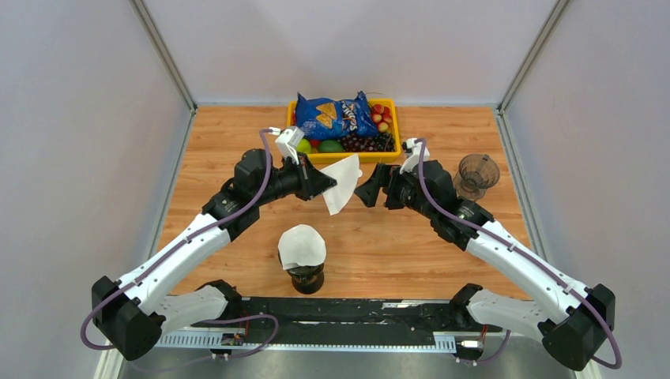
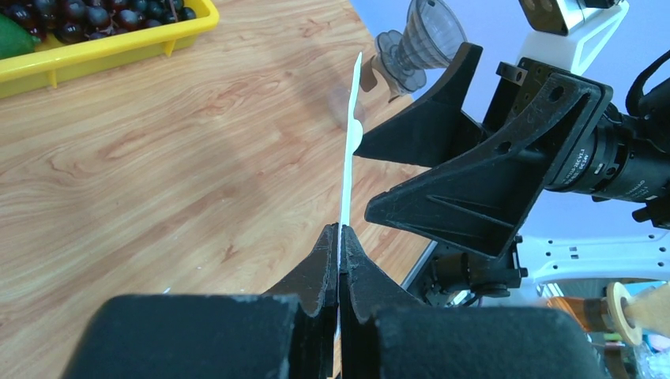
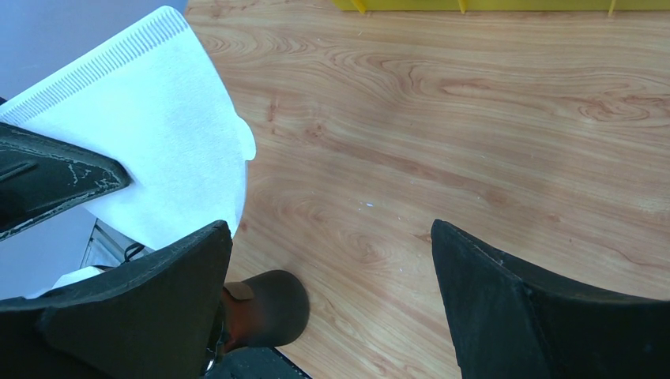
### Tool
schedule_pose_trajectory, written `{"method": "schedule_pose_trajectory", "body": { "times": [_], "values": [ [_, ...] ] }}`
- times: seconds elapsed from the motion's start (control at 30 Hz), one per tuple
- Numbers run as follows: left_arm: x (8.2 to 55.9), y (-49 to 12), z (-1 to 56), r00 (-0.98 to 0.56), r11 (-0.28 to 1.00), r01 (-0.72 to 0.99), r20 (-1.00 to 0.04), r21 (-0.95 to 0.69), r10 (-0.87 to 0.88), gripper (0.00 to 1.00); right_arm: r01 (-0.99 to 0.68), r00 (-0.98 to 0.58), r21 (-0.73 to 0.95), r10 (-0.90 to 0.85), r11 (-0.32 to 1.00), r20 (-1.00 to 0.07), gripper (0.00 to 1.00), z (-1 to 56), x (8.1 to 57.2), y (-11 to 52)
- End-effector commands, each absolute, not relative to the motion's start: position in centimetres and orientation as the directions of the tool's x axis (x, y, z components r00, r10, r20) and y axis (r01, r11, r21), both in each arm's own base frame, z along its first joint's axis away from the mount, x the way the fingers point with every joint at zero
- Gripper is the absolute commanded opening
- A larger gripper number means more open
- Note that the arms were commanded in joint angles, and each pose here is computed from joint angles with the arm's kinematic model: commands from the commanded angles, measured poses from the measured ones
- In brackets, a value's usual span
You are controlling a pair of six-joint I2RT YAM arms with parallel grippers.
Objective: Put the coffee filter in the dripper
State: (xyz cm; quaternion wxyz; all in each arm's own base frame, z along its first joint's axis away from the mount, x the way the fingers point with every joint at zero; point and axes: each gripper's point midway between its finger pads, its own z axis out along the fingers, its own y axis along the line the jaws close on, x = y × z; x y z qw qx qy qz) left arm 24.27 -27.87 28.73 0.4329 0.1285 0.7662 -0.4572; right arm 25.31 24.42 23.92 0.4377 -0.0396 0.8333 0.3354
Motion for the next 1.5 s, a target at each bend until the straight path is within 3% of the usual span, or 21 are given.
{"method": "schedule_pose_trajectory", "body": {
  "times": [0.0, 0.47, 1.47],
  "values": [
    [24.3, -28.1, 29.3, -0.575, 0.539, 0.613, -0.794, -0.577, -0.197, 0.0, -0.423, -0.561, 0.534, 0.252, 0.732, -0.788, 1.0, 27.0, 25.5, 25.1],
    [23.6, -28.1, 30.0, -0.568, 0.514, 0.634, -0.799, -0.577, -0.196, 0.0, -0.314, -0.545, 0.48, 0.258, 0.819, -0.798, 1.0, 24.7, 27.3, 23.5],
    [24.6, -28.4, 28.5, -0.59, 0.545, 0.606, -0.787, -0.579, -0.181, 0.0, -0.404, -0.54, 0.514, 0.256, 0.757, -0.802, 1.0, 27.7, 26.3, 24.8]
  ]
}}
